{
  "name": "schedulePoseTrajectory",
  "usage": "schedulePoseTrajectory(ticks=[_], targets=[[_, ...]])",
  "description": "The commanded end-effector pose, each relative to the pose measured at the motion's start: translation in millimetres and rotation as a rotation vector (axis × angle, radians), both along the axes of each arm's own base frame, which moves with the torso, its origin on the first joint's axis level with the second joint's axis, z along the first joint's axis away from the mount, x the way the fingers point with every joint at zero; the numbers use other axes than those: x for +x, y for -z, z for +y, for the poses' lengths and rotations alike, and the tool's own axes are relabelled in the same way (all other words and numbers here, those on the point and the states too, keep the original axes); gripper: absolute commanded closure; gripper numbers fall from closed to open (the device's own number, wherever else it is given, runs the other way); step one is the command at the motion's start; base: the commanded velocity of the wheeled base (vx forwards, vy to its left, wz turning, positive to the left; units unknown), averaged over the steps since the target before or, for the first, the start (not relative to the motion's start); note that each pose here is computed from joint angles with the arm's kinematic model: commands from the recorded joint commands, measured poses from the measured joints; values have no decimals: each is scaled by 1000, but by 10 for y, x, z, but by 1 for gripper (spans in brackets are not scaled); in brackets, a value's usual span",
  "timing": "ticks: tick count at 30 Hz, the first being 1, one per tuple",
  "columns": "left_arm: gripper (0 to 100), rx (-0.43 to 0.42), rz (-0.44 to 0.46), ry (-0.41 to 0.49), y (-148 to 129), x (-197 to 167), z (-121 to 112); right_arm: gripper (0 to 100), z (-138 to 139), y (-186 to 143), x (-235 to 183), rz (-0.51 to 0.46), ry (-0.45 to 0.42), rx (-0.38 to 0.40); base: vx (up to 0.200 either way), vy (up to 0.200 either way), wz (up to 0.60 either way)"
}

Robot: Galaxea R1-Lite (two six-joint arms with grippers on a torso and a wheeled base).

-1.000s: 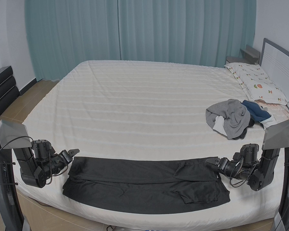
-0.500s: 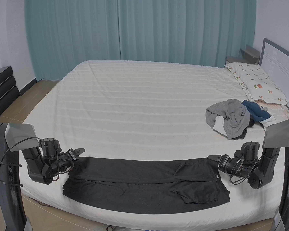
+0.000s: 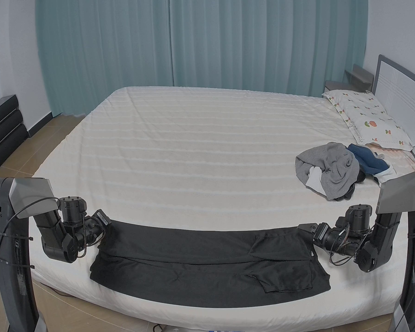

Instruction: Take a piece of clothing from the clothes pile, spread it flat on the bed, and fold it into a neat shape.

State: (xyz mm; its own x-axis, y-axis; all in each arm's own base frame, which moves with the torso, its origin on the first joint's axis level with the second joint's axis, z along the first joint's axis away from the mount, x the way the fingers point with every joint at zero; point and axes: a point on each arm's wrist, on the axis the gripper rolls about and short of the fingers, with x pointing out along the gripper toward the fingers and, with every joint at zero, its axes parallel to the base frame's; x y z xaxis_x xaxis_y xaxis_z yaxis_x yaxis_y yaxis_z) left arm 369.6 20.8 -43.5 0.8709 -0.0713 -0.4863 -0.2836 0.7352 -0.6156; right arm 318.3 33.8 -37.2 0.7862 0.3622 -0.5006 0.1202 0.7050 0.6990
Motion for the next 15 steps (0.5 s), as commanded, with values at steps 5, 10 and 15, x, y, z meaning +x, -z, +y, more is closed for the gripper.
schedulePoseTrajectory(ticks=[5, 10, 15], targets=[[100, -26, -19, -35, -19, 62, 32, 0, -11, 5, 17, -4, 6, -1, 0, 0, 0], [100, -28, -16, -35, 14, 78, 33, 0, -16, 5, 17, -4, 7, -1, 0, 0, 0], [0, -28, -22, -35, 5, 92, 34, 0, -16, 3, 21, -5, 7, 1, 0, 0, 0]])
